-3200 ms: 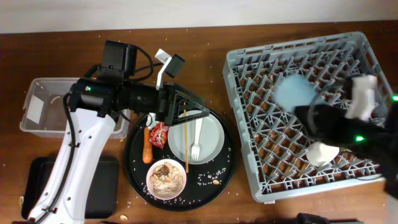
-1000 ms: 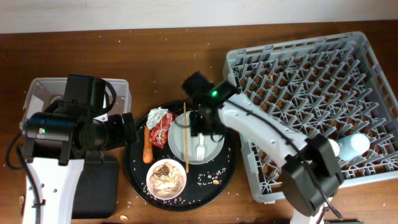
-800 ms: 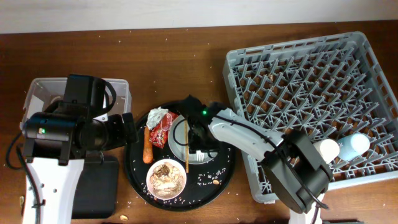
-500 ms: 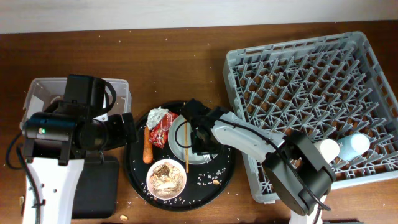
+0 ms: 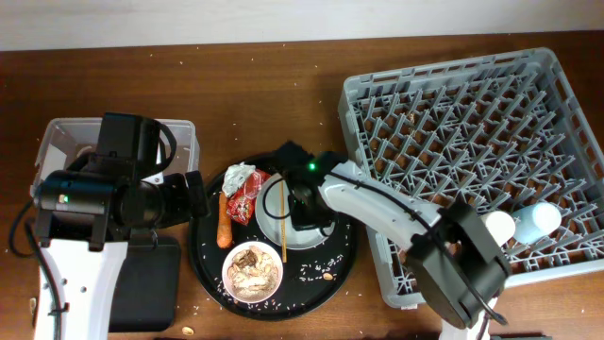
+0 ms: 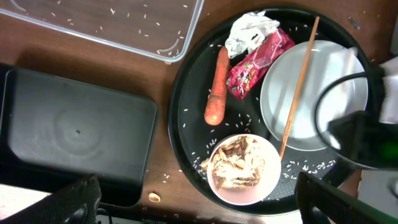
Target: Sort waste into correct bins and load items into the dishwasher rack
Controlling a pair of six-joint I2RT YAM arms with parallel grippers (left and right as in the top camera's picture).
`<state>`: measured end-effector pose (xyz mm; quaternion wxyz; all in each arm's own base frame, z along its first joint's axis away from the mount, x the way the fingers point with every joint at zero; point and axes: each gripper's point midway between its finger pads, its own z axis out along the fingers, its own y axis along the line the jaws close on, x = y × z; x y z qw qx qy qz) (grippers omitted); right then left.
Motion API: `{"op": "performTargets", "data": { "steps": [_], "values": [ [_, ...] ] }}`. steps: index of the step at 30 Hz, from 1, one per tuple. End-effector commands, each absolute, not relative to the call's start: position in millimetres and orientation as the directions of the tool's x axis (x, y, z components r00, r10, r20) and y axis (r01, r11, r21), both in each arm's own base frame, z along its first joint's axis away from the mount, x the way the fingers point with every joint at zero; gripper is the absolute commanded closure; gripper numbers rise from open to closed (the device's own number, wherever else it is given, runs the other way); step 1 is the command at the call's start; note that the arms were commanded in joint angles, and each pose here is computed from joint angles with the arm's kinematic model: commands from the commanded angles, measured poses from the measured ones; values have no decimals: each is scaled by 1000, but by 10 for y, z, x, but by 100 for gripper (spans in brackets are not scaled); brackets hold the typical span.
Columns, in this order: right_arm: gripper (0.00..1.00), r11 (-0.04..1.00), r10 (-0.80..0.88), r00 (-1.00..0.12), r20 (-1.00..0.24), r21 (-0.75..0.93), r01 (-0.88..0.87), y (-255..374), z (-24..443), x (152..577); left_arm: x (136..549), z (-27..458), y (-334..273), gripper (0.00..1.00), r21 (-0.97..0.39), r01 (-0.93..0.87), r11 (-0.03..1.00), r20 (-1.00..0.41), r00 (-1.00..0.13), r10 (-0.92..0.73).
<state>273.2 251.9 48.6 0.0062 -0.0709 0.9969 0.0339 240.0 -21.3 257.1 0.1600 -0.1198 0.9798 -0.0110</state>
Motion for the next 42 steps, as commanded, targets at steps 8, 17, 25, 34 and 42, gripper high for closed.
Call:
{"op": "performTargets", "data": {
  "steps": [8, 17, 25, 34, 42],
  "values": [
    [96, 998, -34, -969, -247, 39, -45, 1257, 1744, 3388, 2410, 2631, -187, 1, -60, -242, 968, -333, -910, -248],
    [58, 940, -269, -947, -176, 164, -298, 1555, 1528, 3292, 2411, 2632, -188, 1, -60, -242, 968, -333, -910, -248],
    [54, 969, -137, -984, -113, 189, -157, 2992, 863, 2790, 2411, 2632, -187, 1, -60, -242, 968, -333, -910, -248],
    [96, 979, -117, -991, -72, 157, -127, 3074, 410, 2923, 2411, 2632, -187, 1, -60, -242, 968, -333, -910, -248],
    [96, 972, -190, -903, -386, 54, -227, 1427, 2009, 3610, 2410, 2631, -188, 1, -60, -242, 968, -333, -910, -248]
  ]
}}
